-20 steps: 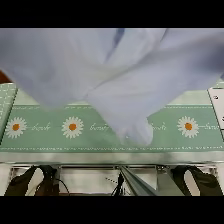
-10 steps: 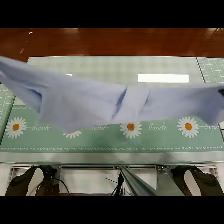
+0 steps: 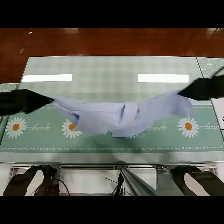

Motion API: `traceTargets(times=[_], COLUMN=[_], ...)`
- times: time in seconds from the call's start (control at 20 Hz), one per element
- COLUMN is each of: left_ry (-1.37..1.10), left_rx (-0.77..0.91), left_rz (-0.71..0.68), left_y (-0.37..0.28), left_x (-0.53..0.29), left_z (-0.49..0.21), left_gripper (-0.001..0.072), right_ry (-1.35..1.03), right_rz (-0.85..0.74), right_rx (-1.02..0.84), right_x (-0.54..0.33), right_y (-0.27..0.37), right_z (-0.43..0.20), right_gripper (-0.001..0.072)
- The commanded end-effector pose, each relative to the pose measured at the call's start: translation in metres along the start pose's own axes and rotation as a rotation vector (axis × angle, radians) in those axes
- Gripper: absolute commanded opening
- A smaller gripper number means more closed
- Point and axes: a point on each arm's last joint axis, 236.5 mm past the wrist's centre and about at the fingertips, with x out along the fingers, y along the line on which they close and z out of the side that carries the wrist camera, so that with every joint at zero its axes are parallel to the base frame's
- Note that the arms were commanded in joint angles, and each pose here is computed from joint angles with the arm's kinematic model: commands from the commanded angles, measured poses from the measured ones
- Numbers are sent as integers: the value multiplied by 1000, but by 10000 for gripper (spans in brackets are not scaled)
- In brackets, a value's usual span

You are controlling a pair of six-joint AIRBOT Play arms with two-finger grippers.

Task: Fold the shirts.

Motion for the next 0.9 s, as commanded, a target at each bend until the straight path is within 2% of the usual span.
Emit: traceTargets(times=[0.0,0.3,0.45,0.55,0.65,0.7,0.85], left_ry=[-24,105,162,144,112,117,186], left_rx=[-50,-256,-372,-382,-364,-326,-259], left_rz=[45,156,123,117,96,64,2], left_y=[56,149,161,163,159,151,131], left_x=[55,116,136,136,121,109,71], left_z=[-2,-25,-36,-27,-4,7,18], left_gripper=[22,22,22,40,265,329,335], right_ry=[14,222,214,182,181,183,182], right_rz=[-81,-84,-90,-92,-91,-90,-90], right_rx=[-30,56,62,50,39,32,23], right_x=[71,151,166,167,167,167,167], right_y=[-25,-60,-67,-68,-68,-68,-68], right_z=[34,15,20,28,28,28,28], right_gripper=[19,19,19,19,20,19,19])
